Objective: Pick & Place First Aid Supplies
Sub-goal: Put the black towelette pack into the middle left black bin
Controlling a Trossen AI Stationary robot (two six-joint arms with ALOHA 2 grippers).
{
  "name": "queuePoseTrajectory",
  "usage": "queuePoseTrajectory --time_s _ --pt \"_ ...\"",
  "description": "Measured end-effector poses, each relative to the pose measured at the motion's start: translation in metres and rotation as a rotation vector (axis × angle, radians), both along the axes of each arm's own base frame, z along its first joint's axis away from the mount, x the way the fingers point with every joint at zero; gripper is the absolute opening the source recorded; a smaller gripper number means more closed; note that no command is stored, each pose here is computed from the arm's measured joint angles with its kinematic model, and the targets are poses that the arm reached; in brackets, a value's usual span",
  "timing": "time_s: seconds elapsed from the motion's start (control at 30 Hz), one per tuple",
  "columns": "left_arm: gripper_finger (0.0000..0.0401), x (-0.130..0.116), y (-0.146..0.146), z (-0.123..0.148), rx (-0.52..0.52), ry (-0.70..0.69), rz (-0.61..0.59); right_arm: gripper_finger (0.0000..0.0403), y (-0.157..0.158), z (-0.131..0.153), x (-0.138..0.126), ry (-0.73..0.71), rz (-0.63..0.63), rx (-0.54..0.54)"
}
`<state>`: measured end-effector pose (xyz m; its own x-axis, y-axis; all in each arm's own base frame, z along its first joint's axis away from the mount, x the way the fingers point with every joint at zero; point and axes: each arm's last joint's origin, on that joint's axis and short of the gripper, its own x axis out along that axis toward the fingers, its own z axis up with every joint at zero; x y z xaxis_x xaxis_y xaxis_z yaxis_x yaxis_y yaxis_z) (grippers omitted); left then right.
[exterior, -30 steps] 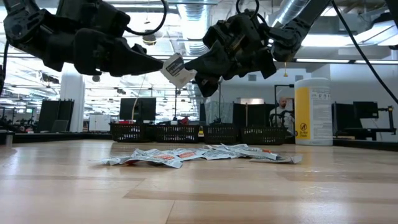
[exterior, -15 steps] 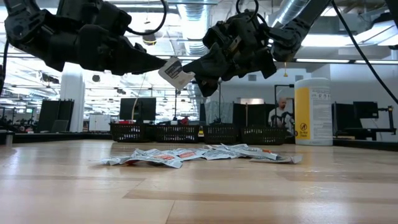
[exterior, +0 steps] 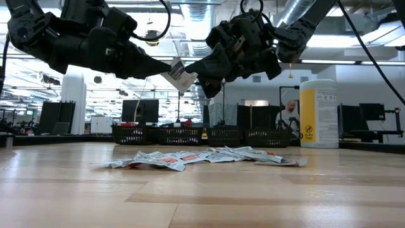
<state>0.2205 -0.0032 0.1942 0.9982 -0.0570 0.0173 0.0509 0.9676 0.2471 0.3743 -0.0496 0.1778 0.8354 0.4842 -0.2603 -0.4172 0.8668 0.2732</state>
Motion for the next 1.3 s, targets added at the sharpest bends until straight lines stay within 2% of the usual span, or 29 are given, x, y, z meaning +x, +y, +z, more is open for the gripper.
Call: queuePoseTrajectory --time_s 0.17,0.3,0.6,0.93,1.1,1.3 --pt "0.0005 0.0 0.0 0.0 -0.003 0.001 0.002 0.0001 0.001 0.0 0.0 0.003 -0.001 -0.001" --pt "0.0005 0.0 0.0 0.0 -0.003 0.005 0.005 0.002 0.009 -0.002 0.001 0.001 0.01 -0.053" --pt "0.0006 0.0 0.0 -0.001 -0.003 0.014 0.011 0.0099 0.022 -0.005 0.004 0.029 -0.132 -0.148" --pt "0.0006 0.0 0.0 -0.002 -0.002 0.022 0.008 0.02 0.02 -0.008 0.003 0.061 -0.169 -0.162" --pt "0.0005 0.0 0.004 -0.003 0.005 0.031 0.104 0.0243 0.018 -0.01 0.002 0.091 -0.195 -0.173" --pt "0.0006 -0.001 0.021 -0.004 0.007 0.038 0.313 0.0252 0.011 -0.013 0.0 0.113 -0.202 -0.191"
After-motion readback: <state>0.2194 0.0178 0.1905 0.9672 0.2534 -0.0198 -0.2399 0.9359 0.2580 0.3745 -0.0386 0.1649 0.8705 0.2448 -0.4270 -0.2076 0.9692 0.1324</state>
